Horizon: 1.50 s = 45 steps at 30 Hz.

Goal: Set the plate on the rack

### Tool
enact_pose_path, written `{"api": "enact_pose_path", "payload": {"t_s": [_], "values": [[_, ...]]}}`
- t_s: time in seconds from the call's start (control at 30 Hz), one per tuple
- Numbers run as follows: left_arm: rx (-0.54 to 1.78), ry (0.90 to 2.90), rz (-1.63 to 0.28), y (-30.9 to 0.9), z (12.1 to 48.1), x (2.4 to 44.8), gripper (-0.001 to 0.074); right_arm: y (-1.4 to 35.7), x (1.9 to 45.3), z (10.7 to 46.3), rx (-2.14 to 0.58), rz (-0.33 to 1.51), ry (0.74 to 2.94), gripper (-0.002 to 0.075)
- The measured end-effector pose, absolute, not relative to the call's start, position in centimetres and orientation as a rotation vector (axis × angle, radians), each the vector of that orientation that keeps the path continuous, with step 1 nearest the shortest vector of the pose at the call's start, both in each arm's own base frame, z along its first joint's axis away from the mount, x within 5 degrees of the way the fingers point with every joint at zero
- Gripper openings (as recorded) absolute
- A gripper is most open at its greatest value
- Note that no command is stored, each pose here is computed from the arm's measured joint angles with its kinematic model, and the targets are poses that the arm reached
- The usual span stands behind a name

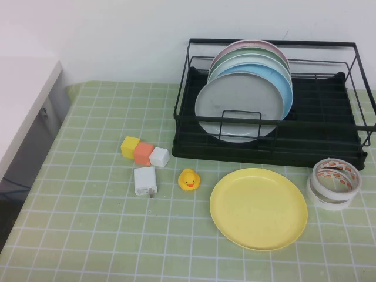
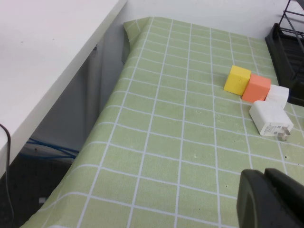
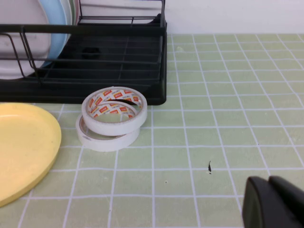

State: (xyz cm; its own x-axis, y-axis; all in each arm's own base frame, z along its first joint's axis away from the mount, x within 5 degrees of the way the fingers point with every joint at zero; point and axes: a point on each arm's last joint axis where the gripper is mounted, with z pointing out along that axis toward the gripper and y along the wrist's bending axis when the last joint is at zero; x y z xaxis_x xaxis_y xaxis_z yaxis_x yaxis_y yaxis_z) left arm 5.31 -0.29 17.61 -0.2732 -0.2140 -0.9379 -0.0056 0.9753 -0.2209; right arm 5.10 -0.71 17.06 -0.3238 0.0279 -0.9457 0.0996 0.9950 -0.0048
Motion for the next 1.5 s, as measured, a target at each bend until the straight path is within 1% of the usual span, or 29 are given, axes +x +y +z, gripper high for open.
{"api": "enact_pose_path", "payload": {"t_s": [0.43, 0.53, 0.63, 0.7, 0.73, 0.8, 0.87, 0.9, 0.97, 1.07, 1.17, 1.23, 1.37, 1.5], "values": [[-0.161, 1.839, -0.202, -0.3, 17.6, 5.3, -0.0003, -0.7, 5.1, 17.1, 0.092, -0.072, 1.900, -0.0002], [-0.178, 1.839, -0.229, -0.4, 17.6, 5.3, -0.0003, -0.7, 5.1, 17.1, 0.092, -0.072, 1.900, -0.0002], [-0.261, 1.811, -0.350, -0.7, 17.8, 5.3, -0.0003, -0.7, 5.1, 17.1, 0.092, -0.072, 1.900, -0.0002], [-0.376, 1.767, -0.503, -1.0, 18.1, 5.4, -0.0003, -0.7, 5.1, 17.1, 0.093, -0.070, 1.900, -0.0002], [-0.471, 1.723, -0.622, -1.2, 18.4, 5.4, -0.0003, -0.7, 5.1, 17.1, 0.098, -0.062, 1.900, -0.0002], [-0.674, 1.612, -0.862, -1.4, 19.1, 5.5, -0.0003, -0.4, 5.1, 17.0, 0.151, 0.015, 1.899, -0.0002], [-0.868, 1.484, -1.086, -1.4, 19.7, 5.5, -0.0003, 0.0, 5.1, 17.0, 0.261, 0.166, 1.890, -0.0002], [-0.942, 1.426, -1.165, -1.4, 19.9, 5.5, -0.0003, 0.4, 5.1, 17.1, 0.335, 0.270, 1.879, -0.0002], [-1.038, 1.337, -1.259, -1.2, 20.2, 5.6, -0.0003, 0.9, 5.2, 17.1, 0.459, 0.448, 1.855, -0.0002], [-1.096, 1.257, -1.293, -0.8, 20.5, 5.6, -0.0003, 1.4, 5.2, 17.3, 0.572, 0.612, 1.810, -0.0002], [-1.147, 1.177, -1.311, -0.3, 20.7, 5.6, -0.0003, 1.5, 5.3, 17.7, 0.641, 0.709, 1.745, -0.0002], [-1.175, 1.127, -1.318, 0.0, 20.8, 5.6, -0.0003, 1.5, 5.4, 17.9, 0.653, 0.729, 1.729, -0.0002], [-1.198, 1.094, -1.325, 0.2, 20.9, 5.6, -0.0003, 1.5, 5.4, 17.9, 0.660, 0.739, 1.718, -0.0002], [-1.207, 1.068, -1.317, 0.4, 21.0, 5.6, -0.0003, 1.8, 5.3, 17.7, 0.664, 0.765, 1.753, -0.0002]]}}
